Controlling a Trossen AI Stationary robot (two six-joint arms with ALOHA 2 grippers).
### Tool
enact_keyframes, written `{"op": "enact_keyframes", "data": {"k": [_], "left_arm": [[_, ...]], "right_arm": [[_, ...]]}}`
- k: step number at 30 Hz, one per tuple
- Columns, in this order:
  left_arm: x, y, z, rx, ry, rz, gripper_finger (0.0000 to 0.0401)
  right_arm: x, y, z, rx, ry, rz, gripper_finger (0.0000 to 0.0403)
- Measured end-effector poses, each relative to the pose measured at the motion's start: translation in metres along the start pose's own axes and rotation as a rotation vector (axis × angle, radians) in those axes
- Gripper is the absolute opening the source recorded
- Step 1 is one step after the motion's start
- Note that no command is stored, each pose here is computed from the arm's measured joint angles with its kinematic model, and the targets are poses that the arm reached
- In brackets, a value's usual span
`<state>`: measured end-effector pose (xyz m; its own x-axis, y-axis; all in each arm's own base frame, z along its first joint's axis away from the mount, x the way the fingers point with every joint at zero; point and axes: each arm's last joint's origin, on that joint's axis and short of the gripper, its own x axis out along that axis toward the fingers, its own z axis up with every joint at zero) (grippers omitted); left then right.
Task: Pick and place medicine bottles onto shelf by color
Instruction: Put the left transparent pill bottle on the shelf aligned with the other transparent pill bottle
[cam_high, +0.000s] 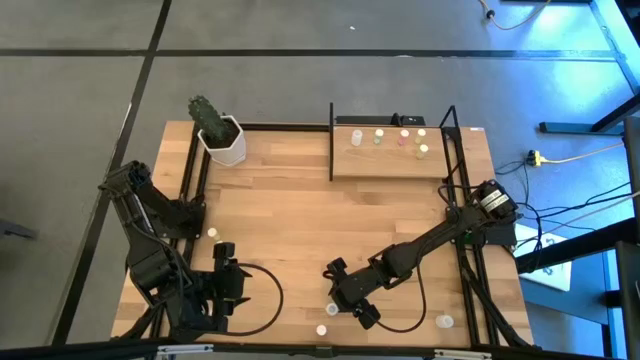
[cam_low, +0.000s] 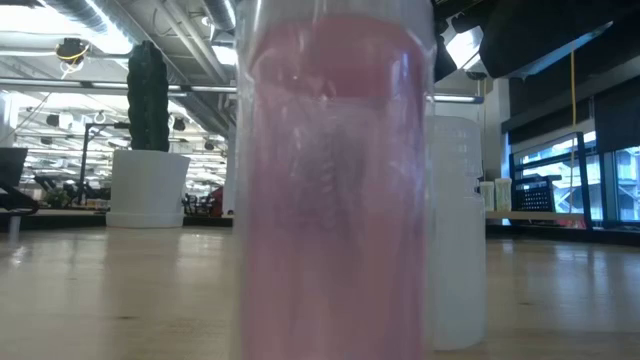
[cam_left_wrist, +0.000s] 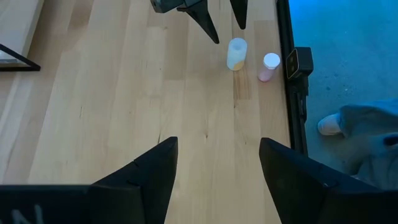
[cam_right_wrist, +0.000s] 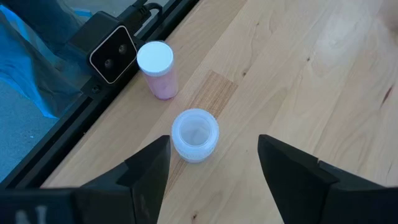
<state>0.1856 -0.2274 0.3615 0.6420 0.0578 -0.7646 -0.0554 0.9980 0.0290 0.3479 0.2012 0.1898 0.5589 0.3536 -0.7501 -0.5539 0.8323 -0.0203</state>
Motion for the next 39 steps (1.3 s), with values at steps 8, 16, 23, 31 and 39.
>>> {"op": "enact_keyframes", "data": {"k": [8,16,23,31,39], "left_arm": [[0.0000,0.0000,0.0000,0.000,0.000,0.000,0.0220],[0.0000,0.0000,0.0000,0.000,0.000,0.000,0.0220],[0.0000,0.0000,0.0000,0.000,0.000,0.000,0.0220],[0.0000,0.0000,0.0000,-0.001,0.000,0.000,0.0220],[0.0000,0.0000,0.0000,-0.001,0.000,0.000,0.0220]], "right_arm": [[0.0000,0.0000,0.0001,0.003,0.000,0.000,0.0245],[0.0000,0.0000,0.0001,-0.050,0.000,0.000,0.0245],[0.0001,0.0054,0.0018,-0.113,-0.015,0.008,0.0262],[-0.0005,0.0014,0.0056,-0.170,-0.053,-0.006,0.0314],[0.0007,0.0012,0.0078,-0.135,-0.080,-0.007,0.0319]]}}
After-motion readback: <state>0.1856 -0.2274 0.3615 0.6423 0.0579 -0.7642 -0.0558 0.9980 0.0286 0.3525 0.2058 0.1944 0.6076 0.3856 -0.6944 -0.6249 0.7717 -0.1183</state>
